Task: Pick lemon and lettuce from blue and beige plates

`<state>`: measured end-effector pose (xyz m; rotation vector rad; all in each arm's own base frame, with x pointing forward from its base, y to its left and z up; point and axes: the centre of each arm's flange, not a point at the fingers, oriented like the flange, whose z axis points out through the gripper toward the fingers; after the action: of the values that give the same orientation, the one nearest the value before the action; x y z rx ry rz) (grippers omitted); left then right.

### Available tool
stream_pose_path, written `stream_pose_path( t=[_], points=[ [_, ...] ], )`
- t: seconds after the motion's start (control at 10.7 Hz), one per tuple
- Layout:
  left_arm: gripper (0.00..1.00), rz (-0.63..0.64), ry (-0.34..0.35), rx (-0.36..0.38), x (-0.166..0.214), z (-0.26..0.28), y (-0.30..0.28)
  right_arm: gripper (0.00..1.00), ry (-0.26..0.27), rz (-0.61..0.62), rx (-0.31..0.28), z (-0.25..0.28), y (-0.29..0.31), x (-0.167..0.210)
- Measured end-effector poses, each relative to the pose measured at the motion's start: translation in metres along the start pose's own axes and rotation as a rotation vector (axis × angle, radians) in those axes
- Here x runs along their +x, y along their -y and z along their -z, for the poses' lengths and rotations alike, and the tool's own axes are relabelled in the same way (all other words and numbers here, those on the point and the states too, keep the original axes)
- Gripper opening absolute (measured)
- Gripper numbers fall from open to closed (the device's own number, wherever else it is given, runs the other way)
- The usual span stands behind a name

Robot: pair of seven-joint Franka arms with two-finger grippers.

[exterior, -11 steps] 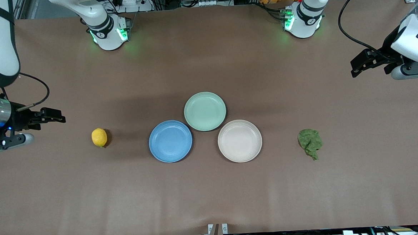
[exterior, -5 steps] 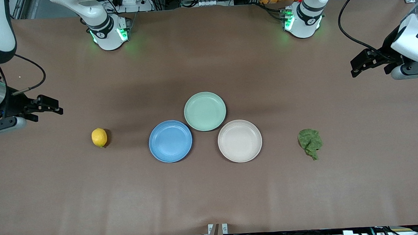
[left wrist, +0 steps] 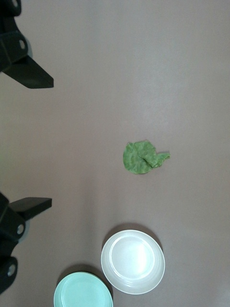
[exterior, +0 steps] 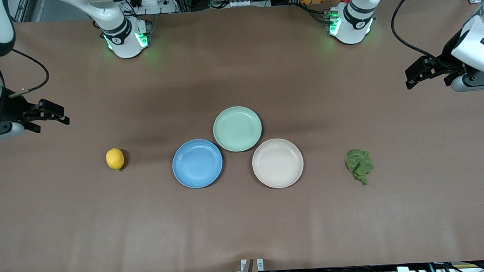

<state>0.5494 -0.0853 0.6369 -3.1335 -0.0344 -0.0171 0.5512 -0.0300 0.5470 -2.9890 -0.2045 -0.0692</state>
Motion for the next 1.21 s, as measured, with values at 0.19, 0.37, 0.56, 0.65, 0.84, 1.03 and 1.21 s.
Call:
stream_pose_path(
  t=[0.19,0.37,0.56,0.65,0.84,1.03,1.21],
  points=[
    [1.00,0.000,0.000,0.000,0.000,0.000,0.000,1.00,-0.033,-0.017,-0.008,0.019,-0.008,-0.008],
    [1.00,-0.001,0.000,0.000,0.000,0.000,0.000,1.00,-0.053,-0.009,-0.036,0.030,-0.009,-0.010],
    [1.00,-0.001,0.000,0.000,0.000,0.000,0.000,1.00,-0.066,0.020,-0.101,0.042,-0.005,-0.007],
    [1.00,-0.001,0.000,0.000,0.000,0.000,0.000,1.00,-0.078,0.018,-0.113,0.048,-0.003,-0.006],
    [1.00,-0.001,0.000,0.000,0.000,0.000,0.000,1.00,-0.114,-0.035,-0.120,0.068,0.000,-0.003],
    [1.00,-0.001,0.000,0.000,0.000,0.000,0.000,1.00,-0.104,-0.113,-0.115,0.086,0.003,-0.007],
    [1.00,-0.001,0.000,0.000,0.000,0.000,0.000,1.00,-0.088,-0.186,-0.109,0.096,0.008,-0.010]
  ],
)
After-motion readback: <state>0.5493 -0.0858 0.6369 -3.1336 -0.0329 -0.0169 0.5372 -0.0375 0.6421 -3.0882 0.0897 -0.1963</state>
